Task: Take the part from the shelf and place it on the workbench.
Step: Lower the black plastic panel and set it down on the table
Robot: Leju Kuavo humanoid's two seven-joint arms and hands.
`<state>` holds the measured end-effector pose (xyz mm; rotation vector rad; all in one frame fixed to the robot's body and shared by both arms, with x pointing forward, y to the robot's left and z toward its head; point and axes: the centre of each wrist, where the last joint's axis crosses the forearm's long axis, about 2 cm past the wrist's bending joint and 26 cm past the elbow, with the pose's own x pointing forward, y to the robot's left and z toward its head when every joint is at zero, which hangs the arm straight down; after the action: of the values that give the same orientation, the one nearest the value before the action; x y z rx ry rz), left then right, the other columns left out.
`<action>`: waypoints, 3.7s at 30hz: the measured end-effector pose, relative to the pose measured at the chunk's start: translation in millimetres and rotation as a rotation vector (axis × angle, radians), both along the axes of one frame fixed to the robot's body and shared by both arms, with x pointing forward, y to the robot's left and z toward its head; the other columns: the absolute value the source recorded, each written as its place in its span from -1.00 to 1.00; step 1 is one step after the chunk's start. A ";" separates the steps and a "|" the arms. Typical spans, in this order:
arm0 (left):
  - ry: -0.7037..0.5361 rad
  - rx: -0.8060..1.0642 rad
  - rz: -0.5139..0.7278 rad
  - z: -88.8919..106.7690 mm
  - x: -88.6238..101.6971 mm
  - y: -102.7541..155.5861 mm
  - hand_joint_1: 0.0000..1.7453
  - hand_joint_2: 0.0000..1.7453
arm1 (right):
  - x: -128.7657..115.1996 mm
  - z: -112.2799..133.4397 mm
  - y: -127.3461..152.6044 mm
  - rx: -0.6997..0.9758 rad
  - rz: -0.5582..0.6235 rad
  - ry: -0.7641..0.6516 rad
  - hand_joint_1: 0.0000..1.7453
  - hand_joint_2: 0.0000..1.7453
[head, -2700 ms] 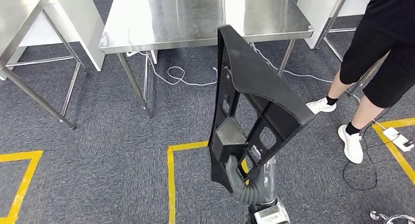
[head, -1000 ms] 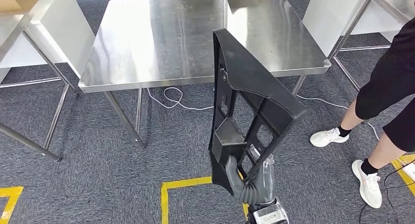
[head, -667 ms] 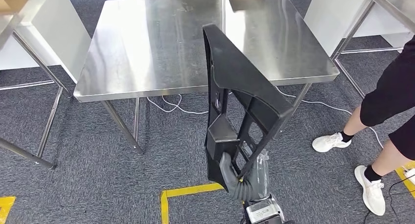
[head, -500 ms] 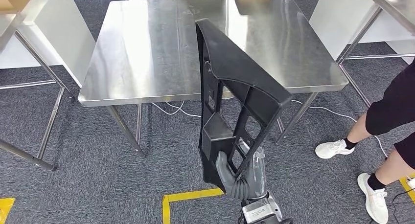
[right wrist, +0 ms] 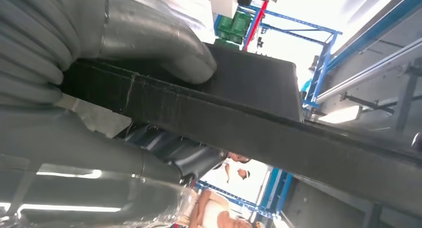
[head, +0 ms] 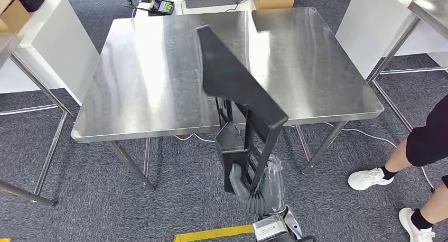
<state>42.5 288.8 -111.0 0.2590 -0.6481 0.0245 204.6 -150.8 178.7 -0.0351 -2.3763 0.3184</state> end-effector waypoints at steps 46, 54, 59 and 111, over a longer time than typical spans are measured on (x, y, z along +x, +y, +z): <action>0.035 -0.023 0.000 0.2 2.5 -2.2 -1.00 1.00 | 62.8 14.9 -113.0 -1.001 -1.010 -0.137 1.00 1.00; 0.049 -0.033 0.006 0.1 1.8 -3.6 -1.00 1.00 | 77.6 -43.0 -204.4 -1.174 -1.238 0.186 1.00 1.00; 0.049 -0.035 0.006 0.1 1.9 -3.5 -1.00 1.00 | 86.8 -70.8 -278.9 -1.239 -1.351 0.340 1.00 1.00; 0.027 -0.043 -0.111 0.9 10.2 1.7 -1.00 1.00 | 205.5 -51.2 -81.7 -1.394 -0.832 -0.071 -1.00 1.00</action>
<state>52.8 290.5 -110.1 0.1812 -0.6338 -0.0709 410.0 -232.6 127.5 -1.5803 -1.5299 1.4226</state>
